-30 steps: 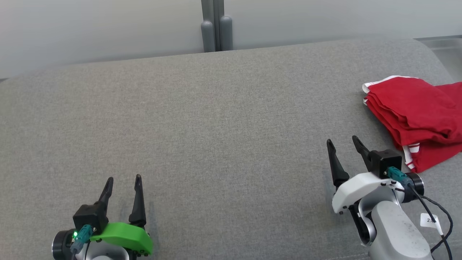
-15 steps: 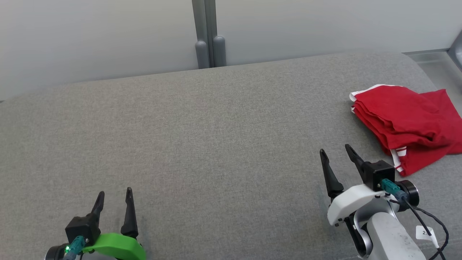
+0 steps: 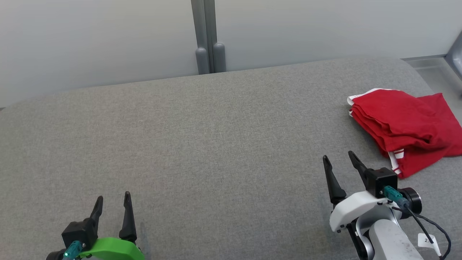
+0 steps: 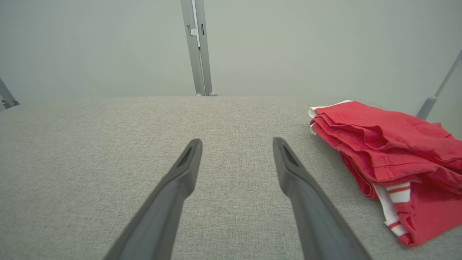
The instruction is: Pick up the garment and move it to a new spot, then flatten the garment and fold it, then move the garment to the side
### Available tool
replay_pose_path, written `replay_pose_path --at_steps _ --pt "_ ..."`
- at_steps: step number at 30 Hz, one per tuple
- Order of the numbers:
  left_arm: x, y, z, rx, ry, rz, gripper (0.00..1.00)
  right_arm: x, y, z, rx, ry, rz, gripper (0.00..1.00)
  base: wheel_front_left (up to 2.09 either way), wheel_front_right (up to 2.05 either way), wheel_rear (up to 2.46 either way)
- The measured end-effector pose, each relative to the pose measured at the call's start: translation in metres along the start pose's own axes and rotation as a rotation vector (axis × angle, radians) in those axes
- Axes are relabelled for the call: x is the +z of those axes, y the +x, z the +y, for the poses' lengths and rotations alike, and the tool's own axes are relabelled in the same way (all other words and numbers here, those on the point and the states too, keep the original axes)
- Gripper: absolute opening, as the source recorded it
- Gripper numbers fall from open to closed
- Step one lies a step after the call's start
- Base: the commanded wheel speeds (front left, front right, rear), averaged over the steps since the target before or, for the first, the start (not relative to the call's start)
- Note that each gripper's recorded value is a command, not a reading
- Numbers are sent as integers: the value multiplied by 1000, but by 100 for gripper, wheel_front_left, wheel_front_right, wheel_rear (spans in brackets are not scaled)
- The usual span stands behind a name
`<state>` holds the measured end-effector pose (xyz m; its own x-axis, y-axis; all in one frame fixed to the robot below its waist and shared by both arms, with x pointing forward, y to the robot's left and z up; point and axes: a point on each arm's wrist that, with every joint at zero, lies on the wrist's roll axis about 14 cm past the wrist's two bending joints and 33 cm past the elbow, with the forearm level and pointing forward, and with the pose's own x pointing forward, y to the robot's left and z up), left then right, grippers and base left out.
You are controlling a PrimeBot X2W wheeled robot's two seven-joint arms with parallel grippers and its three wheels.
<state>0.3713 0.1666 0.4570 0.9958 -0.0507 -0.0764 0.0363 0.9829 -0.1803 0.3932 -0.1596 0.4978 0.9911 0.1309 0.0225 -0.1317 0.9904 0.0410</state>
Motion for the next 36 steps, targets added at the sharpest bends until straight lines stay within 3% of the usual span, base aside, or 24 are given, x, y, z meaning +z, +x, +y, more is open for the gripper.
replay_pose_path --at_steps 33,34,36 --pt "5 -10 10 27 -3 -21 100 -5 11 32 88 31 12 100 0 0 0" --pt "4 -10 10 27 -4 -16 0 -7 10 32 88 33 19 0 0 0 0" --pt "-4 -13 10 30 -9 8 0 -17 5 32 84 38 49 0 0 0 0"
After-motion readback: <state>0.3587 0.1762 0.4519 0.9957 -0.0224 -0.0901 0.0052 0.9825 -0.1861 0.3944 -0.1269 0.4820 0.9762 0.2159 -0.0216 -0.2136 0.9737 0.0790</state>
